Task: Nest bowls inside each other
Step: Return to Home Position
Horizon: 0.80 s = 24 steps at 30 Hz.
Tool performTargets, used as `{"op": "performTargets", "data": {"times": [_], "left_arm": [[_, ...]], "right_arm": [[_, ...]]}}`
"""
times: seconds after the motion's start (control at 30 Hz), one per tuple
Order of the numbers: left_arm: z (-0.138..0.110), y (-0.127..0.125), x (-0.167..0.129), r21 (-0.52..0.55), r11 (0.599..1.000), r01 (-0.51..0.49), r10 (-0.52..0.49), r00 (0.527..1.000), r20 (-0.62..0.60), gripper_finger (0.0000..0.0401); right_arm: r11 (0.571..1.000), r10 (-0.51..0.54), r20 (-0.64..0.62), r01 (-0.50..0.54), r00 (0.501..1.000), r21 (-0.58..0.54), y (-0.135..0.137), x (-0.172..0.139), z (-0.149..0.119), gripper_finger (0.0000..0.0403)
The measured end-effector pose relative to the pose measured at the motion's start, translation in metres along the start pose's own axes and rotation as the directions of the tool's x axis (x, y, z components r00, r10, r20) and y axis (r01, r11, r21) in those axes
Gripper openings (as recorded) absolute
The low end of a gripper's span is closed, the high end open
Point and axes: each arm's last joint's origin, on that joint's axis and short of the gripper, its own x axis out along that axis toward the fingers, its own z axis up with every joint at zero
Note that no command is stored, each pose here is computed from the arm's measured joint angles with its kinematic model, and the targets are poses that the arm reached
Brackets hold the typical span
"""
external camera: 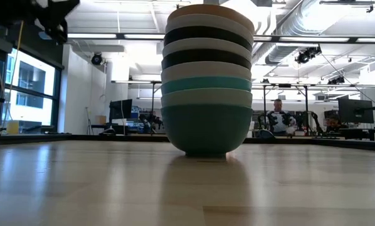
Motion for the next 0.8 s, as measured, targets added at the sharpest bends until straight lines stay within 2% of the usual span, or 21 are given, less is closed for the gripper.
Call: {"op": "performTargets", "data": {"times": [0.2,0.5,0.67,0.8], "left_arm": [[-0.015,0.002,0.002,-0.019,1.000,0.002,-0.003,0.999,-0.044,0.0168],[-0.015,0.002,0.002,0.014,1.000,-0.001,0.002,0.999,-0.048,0.0168],[-0.018,0.001,0.002,-0.032,0.999,0.041,-0.044,0.995,-0.087,0.0168],[-0.019,0.002,0.002,-0.048,0.999,0.012,-0.017,0.995,-0.100,0.0168]], "right_arm": [[1.000,0.001,0.007,-0.001,1.000,0.000,0.000,0.000,0.001,0.0126],[1.000,0.001,0.011,-0.001,1.000,0.028,0.000,0.000,0.001,0.0126],[1.000,0.001,0.011,-0.002,1.000,0.029,0.000,0.000,0.001,0.0126],[1.000,0.001,0.021,-0.002,1.000,0.025,0.000,0.000,0.002,0.0126]]}}
